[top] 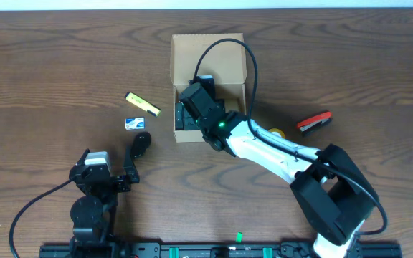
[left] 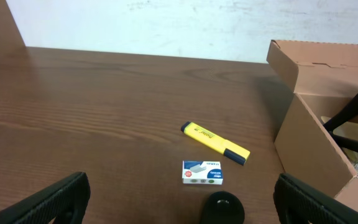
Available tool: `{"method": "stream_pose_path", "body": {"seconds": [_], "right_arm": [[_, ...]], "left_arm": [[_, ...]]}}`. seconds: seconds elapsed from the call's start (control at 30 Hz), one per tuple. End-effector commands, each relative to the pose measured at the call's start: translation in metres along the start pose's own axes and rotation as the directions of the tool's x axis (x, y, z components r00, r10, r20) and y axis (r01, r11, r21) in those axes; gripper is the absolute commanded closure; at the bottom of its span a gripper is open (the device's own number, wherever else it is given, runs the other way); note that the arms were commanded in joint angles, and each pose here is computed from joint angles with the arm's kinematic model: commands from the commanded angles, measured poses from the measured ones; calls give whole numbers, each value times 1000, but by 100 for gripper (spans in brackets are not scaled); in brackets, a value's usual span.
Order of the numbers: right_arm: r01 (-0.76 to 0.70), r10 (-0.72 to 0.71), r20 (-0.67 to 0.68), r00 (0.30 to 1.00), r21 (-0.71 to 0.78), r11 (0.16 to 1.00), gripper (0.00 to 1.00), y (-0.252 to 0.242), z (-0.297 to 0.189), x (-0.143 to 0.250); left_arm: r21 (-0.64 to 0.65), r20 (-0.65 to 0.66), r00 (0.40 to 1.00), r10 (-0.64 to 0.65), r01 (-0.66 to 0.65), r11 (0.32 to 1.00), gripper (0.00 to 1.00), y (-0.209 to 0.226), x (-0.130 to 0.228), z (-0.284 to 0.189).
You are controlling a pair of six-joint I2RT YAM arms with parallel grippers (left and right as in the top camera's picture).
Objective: Pack container
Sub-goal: 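Carry the sticky-note pad into the box with the right gripper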
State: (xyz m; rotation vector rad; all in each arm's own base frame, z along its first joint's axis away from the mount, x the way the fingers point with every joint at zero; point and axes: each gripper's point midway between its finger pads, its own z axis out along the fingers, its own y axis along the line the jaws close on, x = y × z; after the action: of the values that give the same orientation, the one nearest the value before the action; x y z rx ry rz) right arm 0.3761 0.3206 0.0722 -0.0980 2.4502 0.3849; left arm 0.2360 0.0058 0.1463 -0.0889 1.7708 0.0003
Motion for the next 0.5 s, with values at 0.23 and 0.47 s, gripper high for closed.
{"method": "stream_pose_path", "body": {"seconds": [0.23,0.47], "right_arm": [[-11,11,16,1000,-19,1000,12,10,-3,-6],[-9,9,20,1000,-13,1000,12,5,-2,-11]], "left_arm": [[-9,-30,1000,-5,5,1000,5,2,14,3],[-9,-30,1000,-5,5,1000,5,2,14,3]]}}
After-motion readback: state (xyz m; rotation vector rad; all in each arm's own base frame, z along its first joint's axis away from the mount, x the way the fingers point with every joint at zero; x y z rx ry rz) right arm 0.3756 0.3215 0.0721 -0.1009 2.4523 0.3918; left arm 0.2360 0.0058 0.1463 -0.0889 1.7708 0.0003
